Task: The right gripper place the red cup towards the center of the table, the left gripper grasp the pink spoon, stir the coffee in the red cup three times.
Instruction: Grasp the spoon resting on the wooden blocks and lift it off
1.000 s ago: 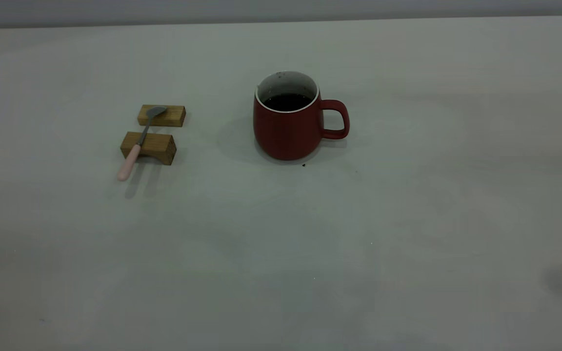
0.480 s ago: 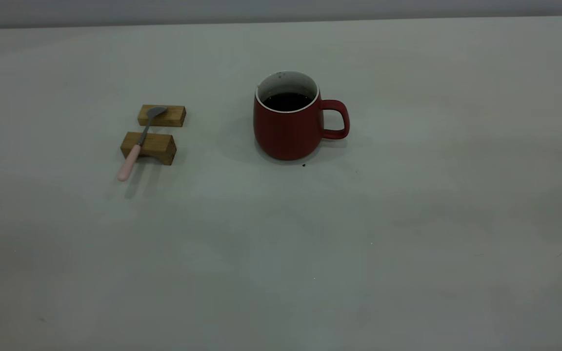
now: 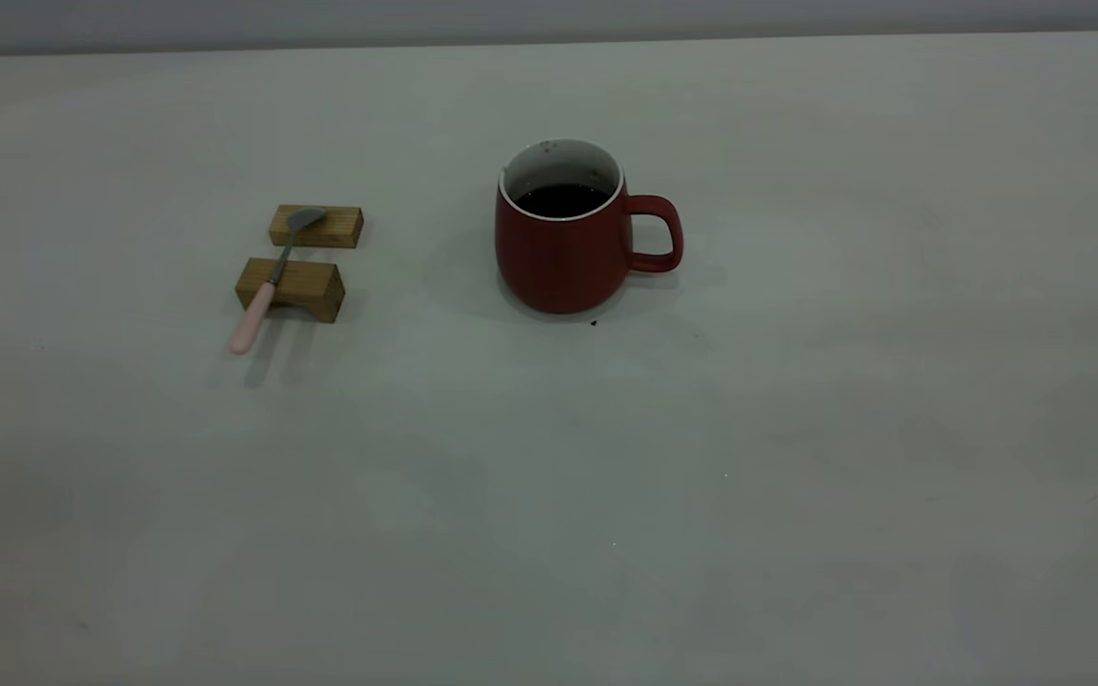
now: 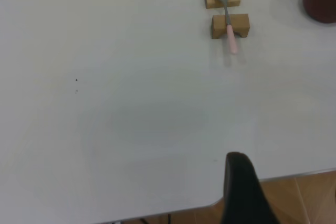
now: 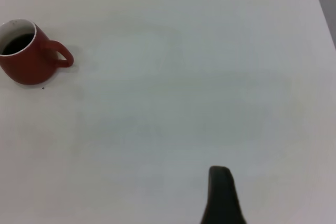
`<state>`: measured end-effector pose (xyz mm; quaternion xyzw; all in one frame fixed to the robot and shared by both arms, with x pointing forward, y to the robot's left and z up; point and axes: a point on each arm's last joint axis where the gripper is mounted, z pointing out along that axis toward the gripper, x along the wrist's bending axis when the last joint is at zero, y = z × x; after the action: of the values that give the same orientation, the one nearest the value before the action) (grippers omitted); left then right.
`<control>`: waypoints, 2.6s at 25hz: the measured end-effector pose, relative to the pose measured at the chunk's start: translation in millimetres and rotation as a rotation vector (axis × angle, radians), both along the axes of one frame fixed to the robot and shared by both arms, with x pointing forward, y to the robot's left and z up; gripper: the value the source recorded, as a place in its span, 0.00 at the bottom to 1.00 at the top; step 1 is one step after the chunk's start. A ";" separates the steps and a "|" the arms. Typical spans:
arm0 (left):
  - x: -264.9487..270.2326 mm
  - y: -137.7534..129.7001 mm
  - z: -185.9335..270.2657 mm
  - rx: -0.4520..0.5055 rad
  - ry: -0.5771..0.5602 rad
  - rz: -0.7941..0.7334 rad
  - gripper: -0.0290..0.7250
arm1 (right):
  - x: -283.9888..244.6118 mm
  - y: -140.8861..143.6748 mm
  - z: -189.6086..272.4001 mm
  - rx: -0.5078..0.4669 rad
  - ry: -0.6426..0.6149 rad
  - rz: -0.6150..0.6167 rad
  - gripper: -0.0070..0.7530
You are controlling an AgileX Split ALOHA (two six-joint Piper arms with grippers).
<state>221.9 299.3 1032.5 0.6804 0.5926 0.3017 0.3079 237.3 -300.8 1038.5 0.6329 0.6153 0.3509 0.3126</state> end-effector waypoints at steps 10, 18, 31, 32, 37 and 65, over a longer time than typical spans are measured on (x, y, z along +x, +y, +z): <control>0.0 0.0 0.0 0.001 0.000 -0.001 0.69 | -0.2 0.1 -0.1 0.000 0.000 0.001 0.78; 0.0 0.0 0.0 0.001 0.000 -0.001 0.69 | -0.2 0.1 -0.1 0.000 0.000 0.001 0.78; 19.6 -0.7 11.2 -0.027 0.079 0.027 0.74 | -0.2 0.1 -0.1 0.000 0.000 0.001 0.78; 26.5 -1.0 13.2 -0.027 0.108 0.029 0.76 | -0.2 0.1 -0.1 0.000 0.000 0.001 0.78; 69.7 -2.4 14.8 -0.022 0.257 0.039 0.83 | -0.2 0.1 -0.1 0.000 0.000 0.001 0.78; 339.6 -47.1 -143.7 -0.045 0.708 0.086 0.82 | -0.2 0.1 -0.1 0.000 0.000 0.002 0.78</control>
<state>561.6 252.2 888.8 0.7103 0.6971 0.0467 0.0856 237.1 -300.6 1038.5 0.6323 0.6159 0.3513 0.3123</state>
